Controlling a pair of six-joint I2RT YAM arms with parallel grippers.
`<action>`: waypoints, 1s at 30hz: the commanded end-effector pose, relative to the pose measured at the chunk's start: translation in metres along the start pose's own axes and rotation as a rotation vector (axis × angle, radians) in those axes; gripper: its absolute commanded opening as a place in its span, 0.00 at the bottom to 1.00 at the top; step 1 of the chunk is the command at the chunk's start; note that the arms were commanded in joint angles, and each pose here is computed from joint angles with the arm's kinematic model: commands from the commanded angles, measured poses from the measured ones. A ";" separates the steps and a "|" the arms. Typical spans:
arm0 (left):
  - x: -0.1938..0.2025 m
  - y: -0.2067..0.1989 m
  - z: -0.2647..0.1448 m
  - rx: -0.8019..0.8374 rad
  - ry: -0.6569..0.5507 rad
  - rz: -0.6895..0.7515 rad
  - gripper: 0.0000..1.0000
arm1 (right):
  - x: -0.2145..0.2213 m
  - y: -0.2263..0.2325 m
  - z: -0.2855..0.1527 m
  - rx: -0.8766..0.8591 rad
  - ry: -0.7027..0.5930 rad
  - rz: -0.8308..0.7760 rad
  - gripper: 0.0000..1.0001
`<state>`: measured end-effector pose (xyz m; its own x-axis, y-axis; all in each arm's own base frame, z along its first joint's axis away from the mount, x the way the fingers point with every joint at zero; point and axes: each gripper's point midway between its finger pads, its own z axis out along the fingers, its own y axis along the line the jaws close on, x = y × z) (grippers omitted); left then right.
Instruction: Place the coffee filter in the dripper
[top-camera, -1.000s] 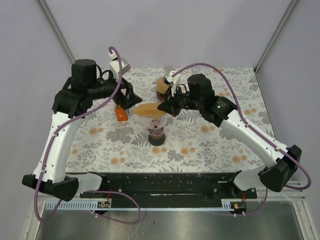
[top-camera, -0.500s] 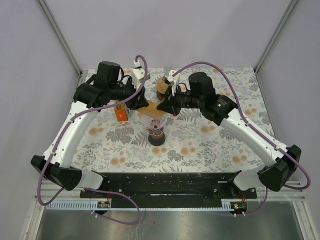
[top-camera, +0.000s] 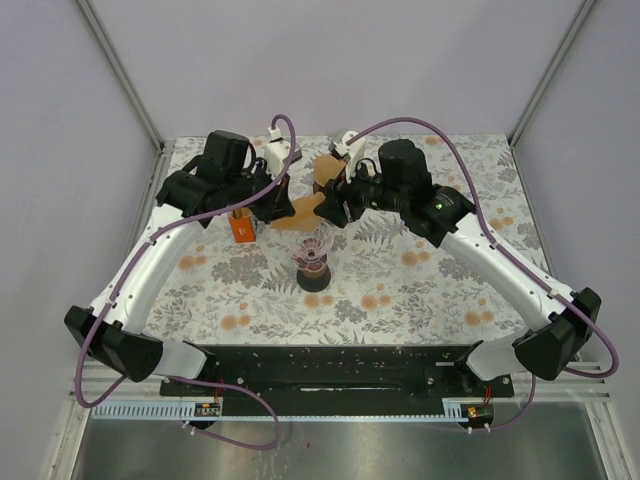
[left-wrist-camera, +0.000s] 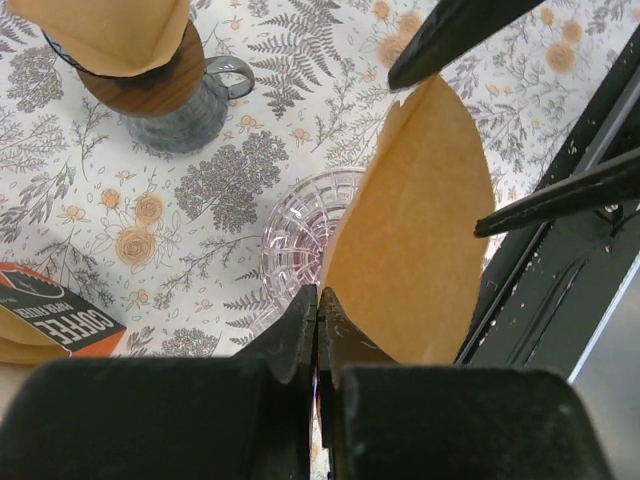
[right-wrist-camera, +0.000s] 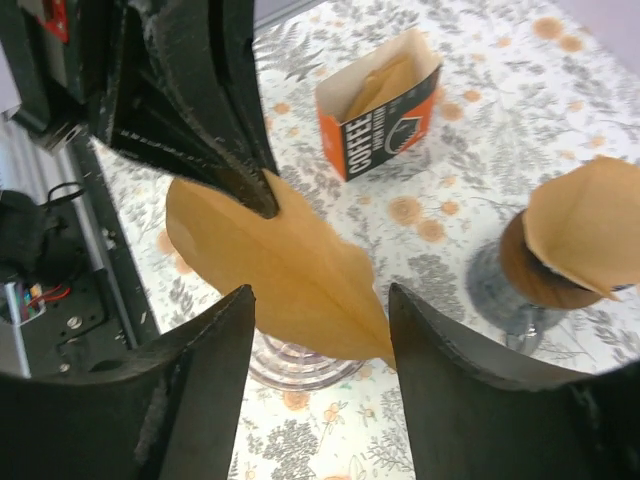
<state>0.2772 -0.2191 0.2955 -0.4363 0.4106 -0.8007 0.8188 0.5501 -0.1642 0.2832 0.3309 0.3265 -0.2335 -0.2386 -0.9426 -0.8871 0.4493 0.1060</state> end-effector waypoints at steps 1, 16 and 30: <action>-0.020 0.004 -0.009 -0.099 -0.077 -0.050 0.00 | -0.057 -0.014 -0.035 0.147 -0.159 -0.068 0.65; 0.004 0.005 0.007 -0.100 -0.007 -0.067 0.00 | -0.038 0.013 0.001 -0.074 -0.107 0.035 0.04; 0.014 0.009 0.019 -0.093 0.012 -0.076 0.00 | 0.019 0.008 0.029 -0.110 0.079 0.067 0.00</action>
<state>0.2790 -0.2199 0.2615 -0.5437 0.3926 -0.7418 0.7376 0.6452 -0.1992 0.2883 0.3518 0.2989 -0.3262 -0.2509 -0.9114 -0.8887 0.4100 0.2052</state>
